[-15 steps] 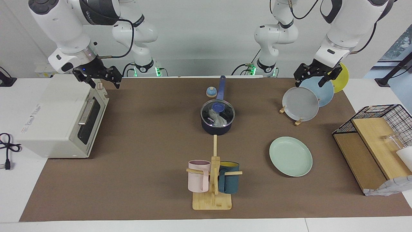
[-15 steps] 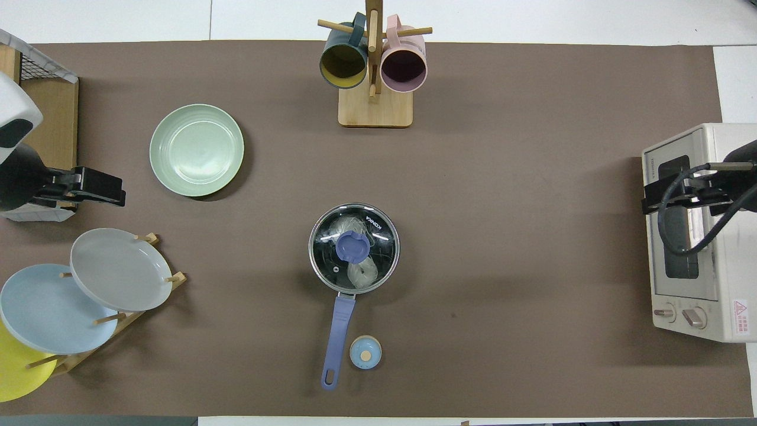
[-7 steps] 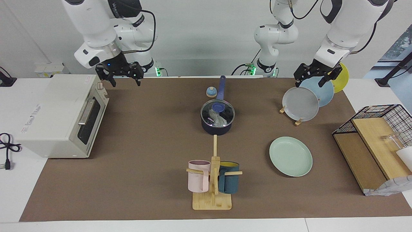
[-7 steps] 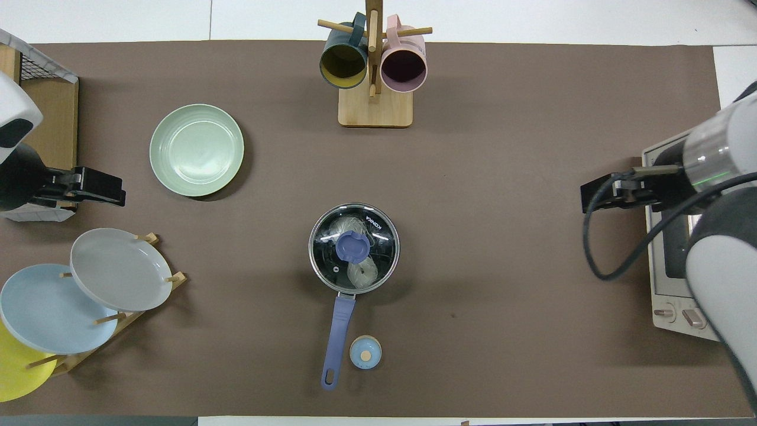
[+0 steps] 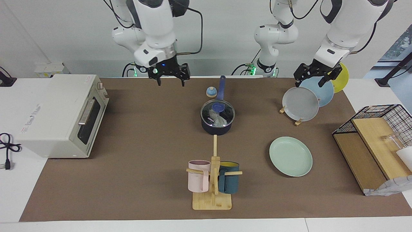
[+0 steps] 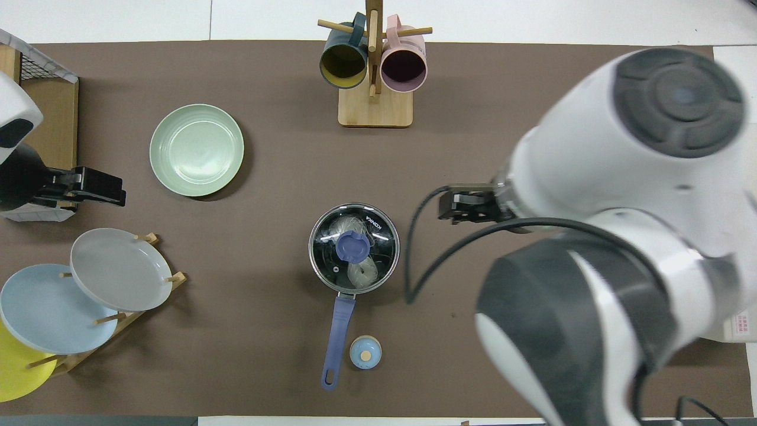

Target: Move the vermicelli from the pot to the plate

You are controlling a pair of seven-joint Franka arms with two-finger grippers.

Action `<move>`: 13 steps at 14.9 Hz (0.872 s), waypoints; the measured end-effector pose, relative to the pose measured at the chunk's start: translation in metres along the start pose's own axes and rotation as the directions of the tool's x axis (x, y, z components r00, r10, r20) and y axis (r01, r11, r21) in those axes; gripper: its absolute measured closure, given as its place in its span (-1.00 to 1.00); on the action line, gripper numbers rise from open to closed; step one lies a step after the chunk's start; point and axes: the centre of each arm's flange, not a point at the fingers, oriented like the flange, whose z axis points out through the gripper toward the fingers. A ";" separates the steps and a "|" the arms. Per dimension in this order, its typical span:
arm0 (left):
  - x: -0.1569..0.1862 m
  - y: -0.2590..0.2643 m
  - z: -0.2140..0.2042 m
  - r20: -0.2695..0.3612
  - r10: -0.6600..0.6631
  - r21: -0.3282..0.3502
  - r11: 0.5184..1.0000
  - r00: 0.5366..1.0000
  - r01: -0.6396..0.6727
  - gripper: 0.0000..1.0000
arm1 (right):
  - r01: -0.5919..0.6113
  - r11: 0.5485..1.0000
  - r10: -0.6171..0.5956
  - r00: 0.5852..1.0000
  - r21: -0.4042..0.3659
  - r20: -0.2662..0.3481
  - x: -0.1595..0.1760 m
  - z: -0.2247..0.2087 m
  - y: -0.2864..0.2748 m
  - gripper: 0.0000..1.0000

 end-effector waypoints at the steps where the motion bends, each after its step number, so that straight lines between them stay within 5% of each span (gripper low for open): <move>1: 0.000 0.000 0.000 0.000 0.000 0.000 1.000 1.000 0.000 -1.00 | -0.021 1.000 0.021 1.000 0.000 -0.010 -0.003 0.014 -0.033 -1.00; 4: 0.000 0.000 0.000 0.000 0.000 0.000 1.000 1.000 0.000 -1.00 | -0.043 0.999 0.044 0.998 0.019 -0.033 -0.004 0.052 -0.086 -1.00; 13: 0.000 0.000 0.000 0.000 0.000 0.000 1.000 1.000 0.000 -1.00 | -0.017 0.999 0.018 0.999 0.030 -0.041 -0.031 0.131 -0.133 -1.00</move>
